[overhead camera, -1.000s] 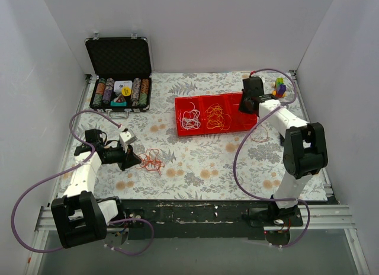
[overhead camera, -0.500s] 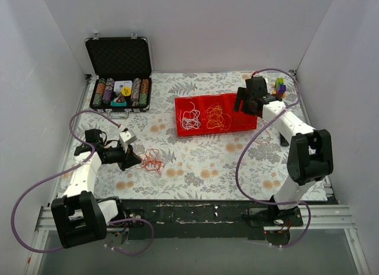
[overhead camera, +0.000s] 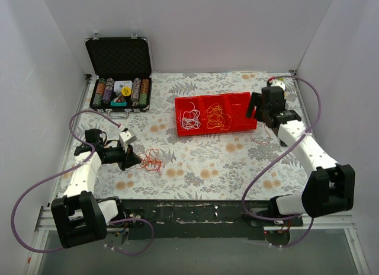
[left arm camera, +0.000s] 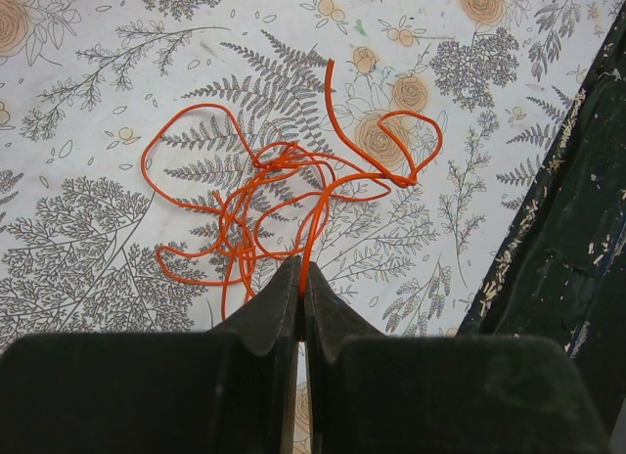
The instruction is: Untangle the cables
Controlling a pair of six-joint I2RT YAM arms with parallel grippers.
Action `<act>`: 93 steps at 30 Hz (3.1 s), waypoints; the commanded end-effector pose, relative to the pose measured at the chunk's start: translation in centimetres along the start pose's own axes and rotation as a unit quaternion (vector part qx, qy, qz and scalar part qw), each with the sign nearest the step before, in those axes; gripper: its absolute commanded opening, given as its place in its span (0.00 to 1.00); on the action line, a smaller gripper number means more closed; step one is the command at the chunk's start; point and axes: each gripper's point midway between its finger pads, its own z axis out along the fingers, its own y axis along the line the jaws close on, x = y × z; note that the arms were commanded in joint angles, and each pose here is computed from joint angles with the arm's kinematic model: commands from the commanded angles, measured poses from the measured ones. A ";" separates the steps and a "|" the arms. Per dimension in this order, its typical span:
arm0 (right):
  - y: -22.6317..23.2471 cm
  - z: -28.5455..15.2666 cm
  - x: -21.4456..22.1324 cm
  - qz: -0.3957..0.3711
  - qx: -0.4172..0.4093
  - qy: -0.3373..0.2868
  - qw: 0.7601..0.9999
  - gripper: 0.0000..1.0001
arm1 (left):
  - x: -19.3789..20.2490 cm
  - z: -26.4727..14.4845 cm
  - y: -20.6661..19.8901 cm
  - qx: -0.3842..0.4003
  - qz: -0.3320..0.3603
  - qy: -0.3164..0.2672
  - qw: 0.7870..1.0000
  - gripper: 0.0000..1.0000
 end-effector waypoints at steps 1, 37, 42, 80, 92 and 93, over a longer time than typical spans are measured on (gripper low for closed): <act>-2.2 -0.8 6.3 0.039 0.019 0.042 0.998 0.84 | -1.6 -0.3 0.0 0.002 0.023 -0.020 1.000 0.00; -3.0 7.4 14.5 -0.011 0.043 0.104 0.994 0.38 | -1.3 -0.3 0.4 0.002 0.014 -0.005 1.000 0.00; -3.1 7.0 14.4 -0.011 0.041 0.095 0.995 0.17 | -1.1 -0.2 0.3 0.004 0.015 -0.004 1.000 0.00; 10.4 1.1 -12.9 0.000 -0.113 -0.143 0.983 0.01 | -0.9 -0.3 0.1 0.002 0.022 -0.002 1.000 0.00; 10.3 4.8 -8.2 0.022 -0.116 -0.118 0.986 0.01 | -0.4 -0.3 0.1 0.000 0.025 0.007 1.000 0.00; 10.2 4.9 -7.4 0.032 -0.117 -0.109 0.987 0.01 | -0.4 -0.3 0.1 0.000 0.023 0.006 1.000 0.00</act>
